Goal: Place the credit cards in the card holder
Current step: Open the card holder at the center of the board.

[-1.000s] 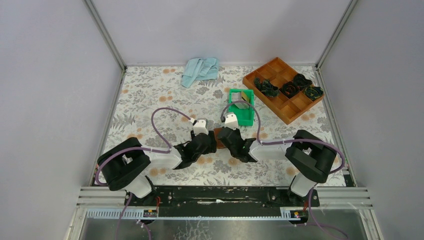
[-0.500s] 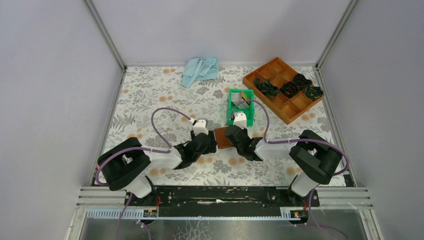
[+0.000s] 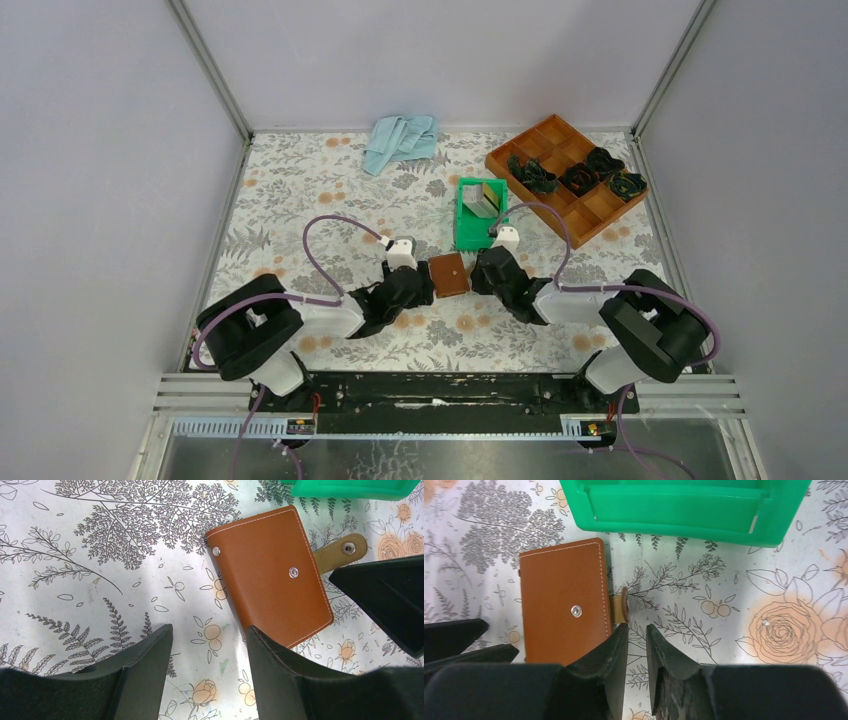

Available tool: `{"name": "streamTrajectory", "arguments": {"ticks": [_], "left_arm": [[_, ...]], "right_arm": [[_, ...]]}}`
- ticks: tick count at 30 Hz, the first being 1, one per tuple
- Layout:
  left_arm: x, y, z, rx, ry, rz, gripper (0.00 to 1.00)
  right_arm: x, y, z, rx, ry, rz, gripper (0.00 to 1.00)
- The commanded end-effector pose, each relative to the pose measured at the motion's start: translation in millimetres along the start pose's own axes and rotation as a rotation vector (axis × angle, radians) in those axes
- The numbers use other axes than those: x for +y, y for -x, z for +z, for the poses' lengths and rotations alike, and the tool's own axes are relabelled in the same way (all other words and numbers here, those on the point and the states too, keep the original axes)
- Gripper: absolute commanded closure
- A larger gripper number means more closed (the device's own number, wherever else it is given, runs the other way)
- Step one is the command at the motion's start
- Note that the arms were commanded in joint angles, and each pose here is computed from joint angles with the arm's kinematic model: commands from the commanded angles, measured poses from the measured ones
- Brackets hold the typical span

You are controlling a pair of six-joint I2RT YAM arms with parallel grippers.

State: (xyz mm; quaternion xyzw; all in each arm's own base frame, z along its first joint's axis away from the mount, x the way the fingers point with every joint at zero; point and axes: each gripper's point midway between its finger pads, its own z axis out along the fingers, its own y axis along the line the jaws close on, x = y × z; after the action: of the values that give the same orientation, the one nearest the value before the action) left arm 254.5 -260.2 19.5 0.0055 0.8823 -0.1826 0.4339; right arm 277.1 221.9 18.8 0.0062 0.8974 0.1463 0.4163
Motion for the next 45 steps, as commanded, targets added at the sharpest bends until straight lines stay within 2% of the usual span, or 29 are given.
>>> {"name": "streamTrajectory", "arguments": {"ticks": [1,8,16,24,31,45], "left_arm": [[4,-11,2,0.024,0.018,0.01,0.37],[4,-10,2,0.024,0.02,0.015,0.37],[4,-9,2,0.024,0.022,0.023,0.37],[3,-10,3,0.027,0.02,0.022,0.37],[3,-11,3,0.029,0.018,0.019,0.37],[4,-15,6,0.038,0.019,0.017,0.37]], "right_arm": [[20,19,-4,-0.034,0.126,0.123,0.72],[22,18,-1,-0.012,0.183,0.177,0.71],[25,20,-21,0.003,0.219,0.175,0.71],[47,22,-35,0.003,0.267,0.138,0.71],[69,15,-24,0.014,0.262,0.068,0.71],[65,36,10,-0.067,0.139,-0.046,0.71]]}}
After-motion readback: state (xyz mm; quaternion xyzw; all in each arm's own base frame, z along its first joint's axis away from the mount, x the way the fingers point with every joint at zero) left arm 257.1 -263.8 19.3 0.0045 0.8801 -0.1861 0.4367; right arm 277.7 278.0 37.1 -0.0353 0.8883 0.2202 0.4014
